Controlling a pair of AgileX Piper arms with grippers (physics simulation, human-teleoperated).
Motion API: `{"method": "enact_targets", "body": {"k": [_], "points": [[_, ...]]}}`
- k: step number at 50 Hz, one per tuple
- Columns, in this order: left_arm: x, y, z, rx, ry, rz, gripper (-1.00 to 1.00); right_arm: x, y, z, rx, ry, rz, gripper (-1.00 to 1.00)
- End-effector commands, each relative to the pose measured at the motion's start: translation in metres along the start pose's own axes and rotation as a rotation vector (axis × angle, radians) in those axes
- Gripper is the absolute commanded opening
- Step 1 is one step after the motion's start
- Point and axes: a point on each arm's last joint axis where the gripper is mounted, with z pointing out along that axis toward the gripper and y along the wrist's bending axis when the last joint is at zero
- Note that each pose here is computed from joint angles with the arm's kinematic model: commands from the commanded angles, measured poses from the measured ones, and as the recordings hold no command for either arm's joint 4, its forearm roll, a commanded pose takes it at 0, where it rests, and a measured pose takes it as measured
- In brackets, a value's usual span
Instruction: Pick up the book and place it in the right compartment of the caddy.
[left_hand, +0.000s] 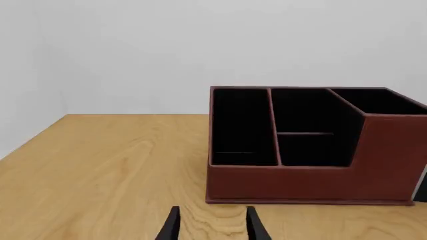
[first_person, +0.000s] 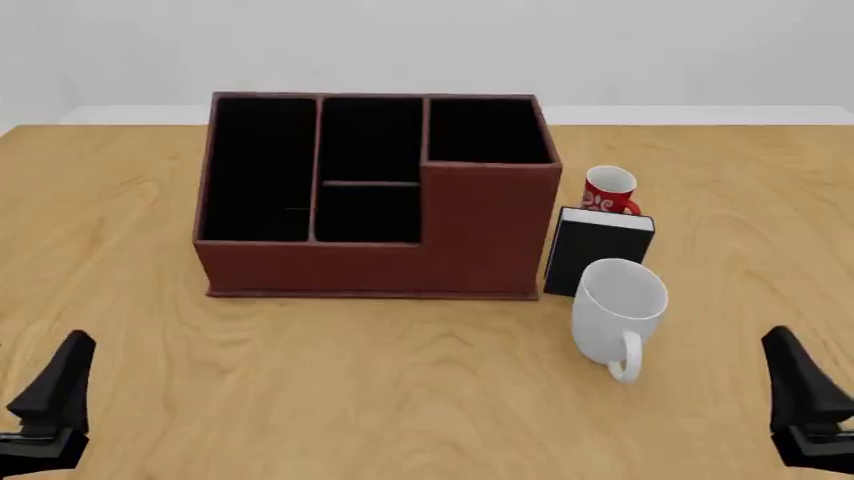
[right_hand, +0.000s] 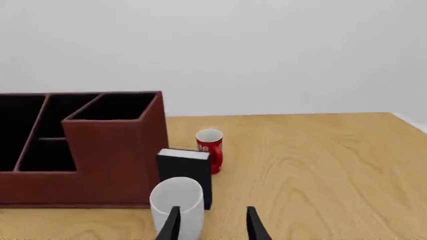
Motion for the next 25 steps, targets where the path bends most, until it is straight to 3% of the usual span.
{"method": "enact_targets", "body": {"k": [1,5,10,21,25], "points": [[-0.001,0.0,0.0,0.0,0.001,0.0,1.0,0.005,-0.001,0.001,0.014,0.0,-0.022,1.0],[-0.001,0.0,0.0,0.0,0.001,0.0,1.0,0.001,0.0,0.006,0.008,0.007,-0.045,1.0],[-0.001,0.0,0.0,0.0,0.001,0.0,1.0,-0.03,-0.001,0.014,0.024,-0.004,-0.089,1.0],[-0.001,0.0,0.0,0.0,0.001,0.0,1.0,-0.072,0.001,0.032,0.005,0.041,-0.159,1.0],[-0.001,0.0,0.0,0.0,0.001,0.0,1.0,-0.082,0.003,0.044,-0.019,0.071,-0.229,1.0]]}}
